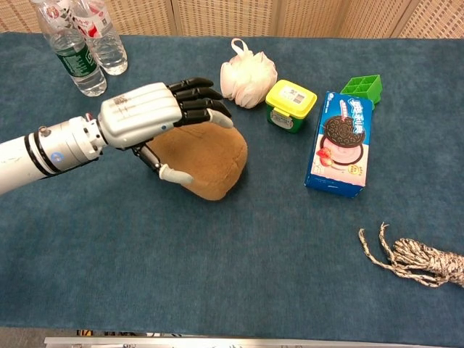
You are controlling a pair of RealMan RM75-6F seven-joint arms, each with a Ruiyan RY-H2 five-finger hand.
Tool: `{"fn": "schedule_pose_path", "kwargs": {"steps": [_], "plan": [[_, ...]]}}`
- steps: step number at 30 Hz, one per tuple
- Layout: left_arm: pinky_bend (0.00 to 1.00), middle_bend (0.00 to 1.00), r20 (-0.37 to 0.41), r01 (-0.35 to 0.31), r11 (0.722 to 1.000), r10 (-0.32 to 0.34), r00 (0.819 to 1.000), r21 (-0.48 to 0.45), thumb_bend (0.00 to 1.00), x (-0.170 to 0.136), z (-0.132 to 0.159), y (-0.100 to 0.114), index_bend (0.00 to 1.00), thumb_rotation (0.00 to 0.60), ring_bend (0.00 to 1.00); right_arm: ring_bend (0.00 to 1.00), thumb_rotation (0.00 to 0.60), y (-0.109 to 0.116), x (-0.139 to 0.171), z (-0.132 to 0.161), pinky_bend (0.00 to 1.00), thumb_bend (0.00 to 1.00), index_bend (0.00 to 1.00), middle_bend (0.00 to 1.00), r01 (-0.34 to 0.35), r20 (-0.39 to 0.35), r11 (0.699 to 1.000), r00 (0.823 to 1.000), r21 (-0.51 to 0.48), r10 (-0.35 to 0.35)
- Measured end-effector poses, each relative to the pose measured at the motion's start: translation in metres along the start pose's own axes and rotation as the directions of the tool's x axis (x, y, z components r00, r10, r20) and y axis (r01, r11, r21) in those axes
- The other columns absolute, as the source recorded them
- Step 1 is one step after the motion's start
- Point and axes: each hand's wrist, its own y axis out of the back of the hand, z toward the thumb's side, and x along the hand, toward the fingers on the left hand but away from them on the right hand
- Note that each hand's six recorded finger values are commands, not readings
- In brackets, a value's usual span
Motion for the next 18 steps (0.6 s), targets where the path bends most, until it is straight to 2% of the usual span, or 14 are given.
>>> {"fn": "schedule_pose_path", "kwargs": {"steps": [4,7,8,10,13,18], "plan": [[0.00,0.17,-0.089,-0.024,1.000,0.024,0.996,-0.004,0.08,-0.015,-0.017,0.010,0.18,0.138,0.10,0.16,0.600,-0.001,0.000,-0.004,0.23,0.22,0.16,0.24,-0.009,0.004,1.000,1.000,0.002,0.009],[0.00,0.16,-0.175,-0.043,0.999,0.038,0.984,-0.024,0.08,-0.029,-0.032,0.018,0.18,0.140,0.09,0.16,0.600,-0.003,0.000,-0.007,0.23,0.22,0.16,0.24,-0.021,0.008,1.000,1.000,-0.001,0.021],[0.00,0.16,-0.220,-0.052,0.998,0.043,0.975,-0.034,0.08,-0.039,-0.039,0.023,0.18,0.140,0.09,0.16,0.600,-0.004,0.000,-0.008,0.24,0.22,0.16,0.24,-0.024,0.008,1.000,1.000,-0.002,0.024],[0.00,0.16,-0.263,-0.059,0.997,0.047,0.964,-0.040,0.08,-0.050,-0.047,0.027,0.18,0.139,0.09,0.16,0.600,-0.005,0.000,-0.010,0.23,0.22,0.16,0.24,-0.030,0.007,1.000,1.000,-0.001,0.030],[0.00,0.16,-0.347,-0.071,0.997,0.052,0.936,-0.042,0.08,-0.075,-0.060,0.036,0.18,0.138,0.09,0.16,0.600,-0.005,-0.001,-0.012,0.24,0.22,0.16,0.24,-0.034,0.003,0.999,0.999,0.004,0.034],[0.00,0.16,-0.466,-0.084,0.996,0.062,0.883,-0.027,0.08,-0.117,-0.072,0.047,0.18,0.139,0.09,0.16,0.600,-0.008,-0.001,-0.014,0.23,0.22,0.16,0.24,-0.047,-0.001,0.999,0.999,0.003,0.047]]}}
